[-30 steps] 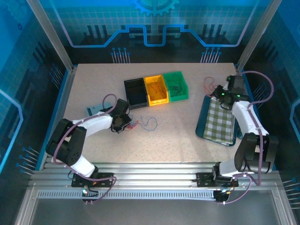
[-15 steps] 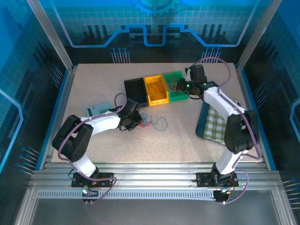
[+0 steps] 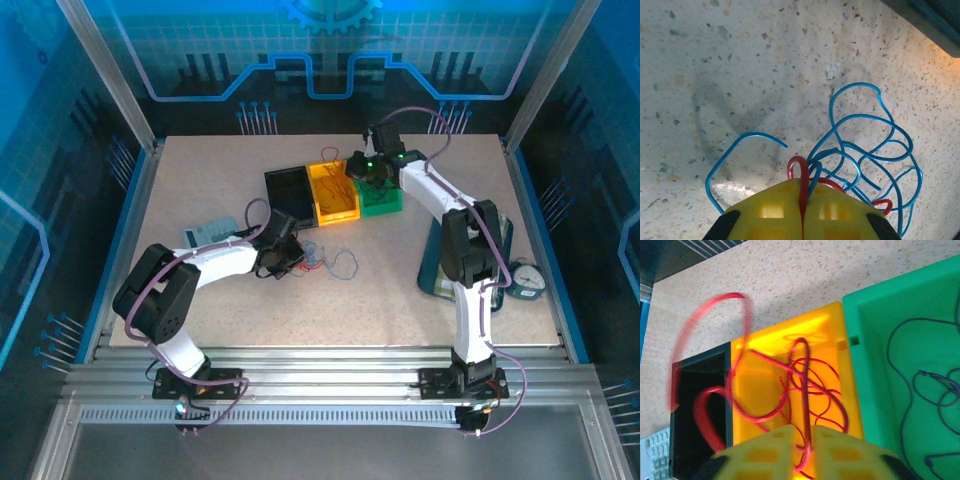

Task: Untangle the cables

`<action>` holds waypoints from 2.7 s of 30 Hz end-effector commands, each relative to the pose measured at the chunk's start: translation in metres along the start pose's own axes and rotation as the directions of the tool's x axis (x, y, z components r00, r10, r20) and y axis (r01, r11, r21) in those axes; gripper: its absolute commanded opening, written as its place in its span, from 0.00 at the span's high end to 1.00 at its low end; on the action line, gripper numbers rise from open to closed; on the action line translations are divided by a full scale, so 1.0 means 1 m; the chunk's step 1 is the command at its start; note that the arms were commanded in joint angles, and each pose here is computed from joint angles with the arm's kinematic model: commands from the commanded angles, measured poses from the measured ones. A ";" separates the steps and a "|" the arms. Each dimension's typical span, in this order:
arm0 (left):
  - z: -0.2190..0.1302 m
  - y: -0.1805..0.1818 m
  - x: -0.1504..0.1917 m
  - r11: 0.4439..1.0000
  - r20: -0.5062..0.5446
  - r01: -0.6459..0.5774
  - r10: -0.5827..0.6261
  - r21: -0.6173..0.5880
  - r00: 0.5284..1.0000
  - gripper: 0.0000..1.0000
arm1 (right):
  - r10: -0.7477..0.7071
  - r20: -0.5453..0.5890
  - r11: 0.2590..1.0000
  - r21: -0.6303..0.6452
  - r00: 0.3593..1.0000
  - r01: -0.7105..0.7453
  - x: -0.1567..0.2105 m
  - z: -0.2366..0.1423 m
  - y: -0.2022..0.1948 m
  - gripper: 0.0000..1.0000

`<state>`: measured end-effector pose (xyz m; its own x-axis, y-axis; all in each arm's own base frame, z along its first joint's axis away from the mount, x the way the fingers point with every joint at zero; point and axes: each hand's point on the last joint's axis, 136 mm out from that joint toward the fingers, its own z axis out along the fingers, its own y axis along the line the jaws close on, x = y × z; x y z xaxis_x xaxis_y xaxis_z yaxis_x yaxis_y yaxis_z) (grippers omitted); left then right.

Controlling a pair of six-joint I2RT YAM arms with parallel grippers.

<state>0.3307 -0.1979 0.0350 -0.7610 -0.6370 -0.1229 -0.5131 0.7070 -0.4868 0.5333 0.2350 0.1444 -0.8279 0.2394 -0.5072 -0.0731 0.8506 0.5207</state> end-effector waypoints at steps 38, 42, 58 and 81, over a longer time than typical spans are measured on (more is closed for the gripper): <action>-0.015 -0.021 -0.017 0.975 0.096 0.083 -0.105 0.208 0.990 1.00 | -0.284 -0.389 0.947 -0.260 0.877 0.191 0.225 -0.042 0.038 0.63; -0.021 -0.024 -0.019 0.972 0.131 0.074 -0.105 0.222 0.986 1.00 | -0.276 -0.403 0.942 -0.295 0.873 0.161 0.227 -0.038 0.040 0.64; -0.022 -0.029 -0.015 0.973 0.130 0.052 -0.083 0.224 0.988 1.00 | -0.218 -0.386 0.934 -0.348 0.896 0.078 0.215 -0.025 0.048 0.67; -0.019 0.009 -0.015 0.979 0.140 0.164 -0.181 0.124 0.974 0.47 | -0.132 -0.305 0.970 -0.236 0.943 0.059 0.191 -0.019 0.019 0.98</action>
<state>0.3380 -0.1929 0.0531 -0.6381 -0.7551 -0.1506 -0.5263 0.5706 -0.6304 0.3577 0.3031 0.0605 -0.9529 -0.0451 -0.3000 -0.2425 0.7074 0.6640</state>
